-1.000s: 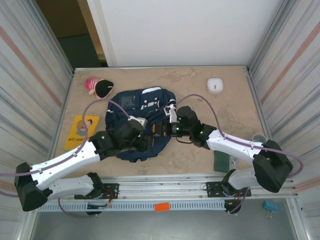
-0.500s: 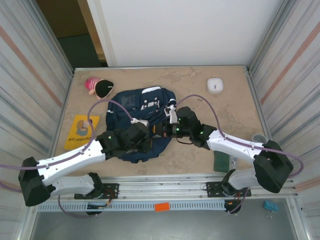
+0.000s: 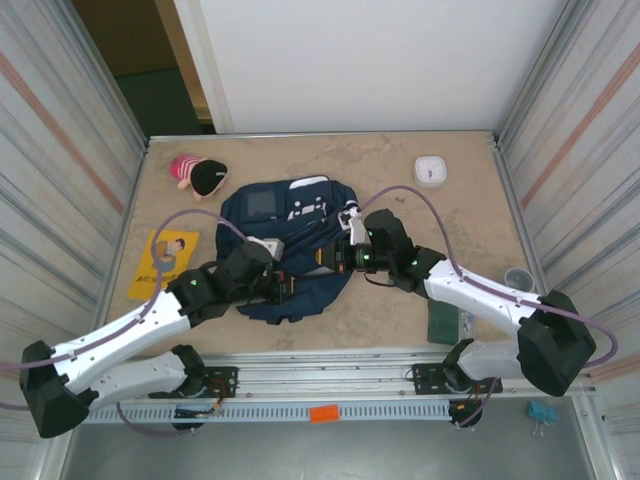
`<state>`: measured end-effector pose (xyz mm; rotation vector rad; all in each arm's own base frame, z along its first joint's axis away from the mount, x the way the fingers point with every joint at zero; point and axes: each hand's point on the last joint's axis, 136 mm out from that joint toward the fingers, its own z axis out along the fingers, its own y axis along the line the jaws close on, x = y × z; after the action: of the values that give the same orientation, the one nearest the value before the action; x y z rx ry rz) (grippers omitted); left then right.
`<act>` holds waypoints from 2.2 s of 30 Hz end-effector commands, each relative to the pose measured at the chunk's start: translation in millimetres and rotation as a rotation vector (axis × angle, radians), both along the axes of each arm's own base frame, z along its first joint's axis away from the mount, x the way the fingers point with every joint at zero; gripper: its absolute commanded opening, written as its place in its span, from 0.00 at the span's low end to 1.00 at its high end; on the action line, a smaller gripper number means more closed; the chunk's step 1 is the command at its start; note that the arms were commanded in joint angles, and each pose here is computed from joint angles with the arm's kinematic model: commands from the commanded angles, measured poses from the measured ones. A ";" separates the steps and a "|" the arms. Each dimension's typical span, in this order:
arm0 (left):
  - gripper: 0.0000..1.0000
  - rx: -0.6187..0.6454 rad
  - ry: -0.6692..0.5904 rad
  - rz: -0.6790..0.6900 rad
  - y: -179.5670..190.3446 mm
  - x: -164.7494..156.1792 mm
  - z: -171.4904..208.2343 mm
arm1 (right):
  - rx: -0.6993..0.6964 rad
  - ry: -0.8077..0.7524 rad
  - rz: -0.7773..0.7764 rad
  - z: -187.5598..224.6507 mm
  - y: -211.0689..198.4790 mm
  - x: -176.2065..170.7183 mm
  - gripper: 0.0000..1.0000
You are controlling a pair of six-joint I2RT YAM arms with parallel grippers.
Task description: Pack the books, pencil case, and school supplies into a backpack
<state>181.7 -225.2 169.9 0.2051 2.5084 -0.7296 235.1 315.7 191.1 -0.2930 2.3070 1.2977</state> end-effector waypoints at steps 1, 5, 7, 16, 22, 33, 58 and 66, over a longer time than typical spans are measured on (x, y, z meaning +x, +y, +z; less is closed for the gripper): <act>0.00 0.091 -0.004 0.024 26.2 -0.5 -8.4 | 0.010 -0.075 0.050 17.1 -12.8 -3.0 0.00; 0.00 0.187 -0.038 0.024 45.5 -0.3 -6.9 | 0.004 -0.061 0.010 21.1 -34.3 12.2 0.00; 0.00 0.225 -0.051 0.035 54.7 -0.3 -7.9 | 0.010 -0.062 -0.014 26.5 -46.6 22.2 0.00; 0.00 0.066 -0.118 0.031 34.6 7.3 -3.2 | 0.081 0.000 -0.095 45.0 -75.6 49.4 0.30; 0.00 -0.102 -0.141 0.028 2.0 20.3 7.8 | 0.153 0.093 -0.222 20.1 -46.0 30.1 0.61; 0.00 -0.180 -0.131 0.010 -9.4 18.2 12.3 | 0.165 0.125 -0.349 -5.7 -15.4 25.1 0.38; 0.00 0.016 -0.423 0.099 57.7 57.9 14.5 | 0.032 0.000 0.385 96.1 -33.7 7.0 0.00; 0.00 0.057 -0.404 0.264 101.3 89.9 -9.7 | 0.037 -0.067 0.460 120.3 -35.1 -0.4 0.00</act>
<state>255.7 -138.5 158.6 0.0831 2.1733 -0.5045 257.1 277.5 276.3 -0.7161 2.3658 1.4038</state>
